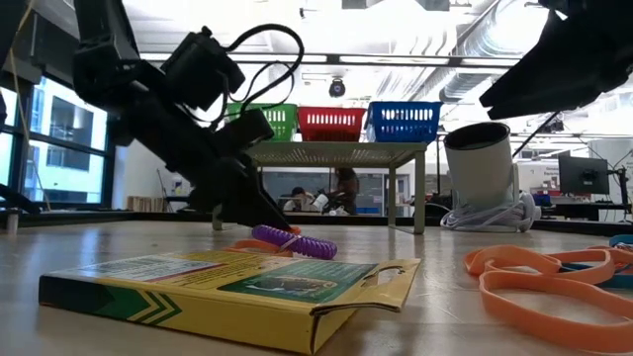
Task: Pick & Place Office Desk Supplies
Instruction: Put the red spring keychain into the blue bin on the shelf
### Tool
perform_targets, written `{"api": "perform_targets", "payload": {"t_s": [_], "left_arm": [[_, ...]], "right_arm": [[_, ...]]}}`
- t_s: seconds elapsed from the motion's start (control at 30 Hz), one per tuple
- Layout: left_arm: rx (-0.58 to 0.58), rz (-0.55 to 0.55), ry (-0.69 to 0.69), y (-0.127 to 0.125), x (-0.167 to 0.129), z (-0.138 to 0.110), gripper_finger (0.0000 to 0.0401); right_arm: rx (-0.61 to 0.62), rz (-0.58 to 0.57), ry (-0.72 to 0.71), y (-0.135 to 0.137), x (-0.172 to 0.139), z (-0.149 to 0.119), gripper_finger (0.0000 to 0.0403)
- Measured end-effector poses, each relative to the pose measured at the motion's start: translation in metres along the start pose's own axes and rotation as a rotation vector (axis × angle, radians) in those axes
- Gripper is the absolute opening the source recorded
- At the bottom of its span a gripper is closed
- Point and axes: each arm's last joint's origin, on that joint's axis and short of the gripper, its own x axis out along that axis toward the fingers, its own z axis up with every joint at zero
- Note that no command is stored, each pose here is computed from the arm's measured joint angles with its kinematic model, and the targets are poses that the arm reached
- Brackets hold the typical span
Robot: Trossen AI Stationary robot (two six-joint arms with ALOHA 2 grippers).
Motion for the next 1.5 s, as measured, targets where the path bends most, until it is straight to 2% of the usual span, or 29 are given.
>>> {"api": "perform_targets", "payload": {"t_s": [0.33,0.53,0.93,1.17,1.5], "left_arm": [[-0.029,0.073,-0.027,0.002,0.002,0.001,0.0223],[-0.179,0.118,-0.022,0.006,0.002,0.0,0.0223],[-0.21,0.124,0.069,0.003,0.001,-0.009,0.0218],[-0.17,0.118,0.192,-0.003,-0.002,-0.02,0.0156],[-0.111,0.095,0.268,-0.012,-0.006,-0.028,0.0027]], "right_arm": [[-0.01,-0.004,0.002,0.001,0.001,-0.002,0.0303],[-0.009,-0.003,0.002,0.001,0.001,-0.002,0.0303],[-0.009,-0.006,-0.001,0.001,0.001,-0.001,0.0303],[-0.01,-0.007,-0.002,0.001,0.001,-0.001,0.0303],[-0.01,-0.006,0.0,0.001,0.001,-0.001,0.0303]]}}
